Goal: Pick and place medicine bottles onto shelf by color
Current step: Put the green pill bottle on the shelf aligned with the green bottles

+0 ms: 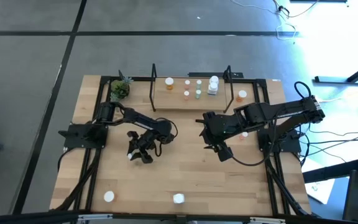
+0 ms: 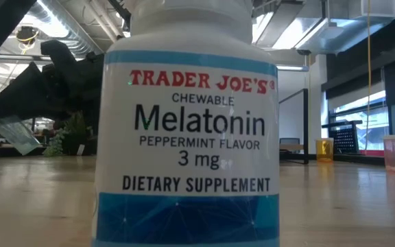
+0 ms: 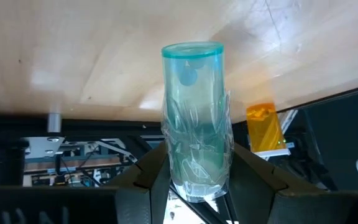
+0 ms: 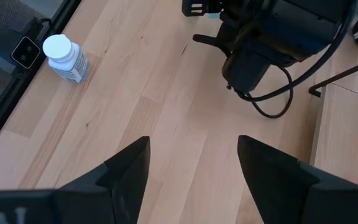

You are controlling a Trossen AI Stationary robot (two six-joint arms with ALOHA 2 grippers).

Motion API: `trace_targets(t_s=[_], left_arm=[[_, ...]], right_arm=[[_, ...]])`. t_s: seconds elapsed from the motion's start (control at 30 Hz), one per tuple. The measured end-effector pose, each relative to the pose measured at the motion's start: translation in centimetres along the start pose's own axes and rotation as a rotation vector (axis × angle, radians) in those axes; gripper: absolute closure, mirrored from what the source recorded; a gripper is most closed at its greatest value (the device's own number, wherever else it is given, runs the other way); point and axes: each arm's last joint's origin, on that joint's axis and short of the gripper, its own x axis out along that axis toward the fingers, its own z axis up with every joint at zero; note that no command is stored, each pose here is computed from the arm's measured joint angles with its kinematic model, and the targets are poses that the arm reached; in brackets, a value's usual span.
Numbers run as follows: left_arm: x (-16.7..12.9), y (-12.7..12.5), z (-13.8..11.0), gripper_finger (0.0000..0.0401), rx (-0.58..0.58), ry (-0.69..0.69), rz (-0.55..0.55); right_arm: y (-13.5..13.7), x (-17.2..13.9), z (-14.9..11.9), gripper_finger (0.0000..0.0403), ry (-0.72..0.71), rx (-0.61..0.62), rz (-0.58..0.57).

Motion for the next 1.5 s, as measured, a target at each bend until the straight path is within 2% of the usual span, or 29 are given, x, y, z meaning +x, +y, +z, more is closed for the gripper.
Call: trace_targets(t_s=[0.37,0.57,0.93,1.13,1.33,1.5], left_arm=[[0.0,0.0,0.2,0.0268,-0.009,-0.021,0.01],[0.0,-0.3,0.9,0.0268,0.001,-0.099,0.016],[-0.5,-0.5,0.4,0.0268,-0.014,-0.066,0.009],[-1.2,-1.6,-0.1,0.0268,0.022,-0.144,0.079],[-1.9,-2.8,-1.8,0.0268,0.004,-0.23,0.165],[-2.4,-3.4,-4.4,0.0268,-0.039,-0.348,0.214]], right_arm=[[0.0,0.0,0.0,0.0157,0.0,0.0,0.0],[0.0,0.0,0.0,0.0157,0.0,0.0,0.0],[0.0,0.0,0.0,0.0157,0.0,0.0,0.0],[0.0,0.0,0.0,0.0157,0.0,0.0,0.0],[0.0,0.0,0.0,0.0157,-0.002,0.0,-0.001],[0.0,0.0,0.1,0.0157,-0.006,0.0,-0.001]])
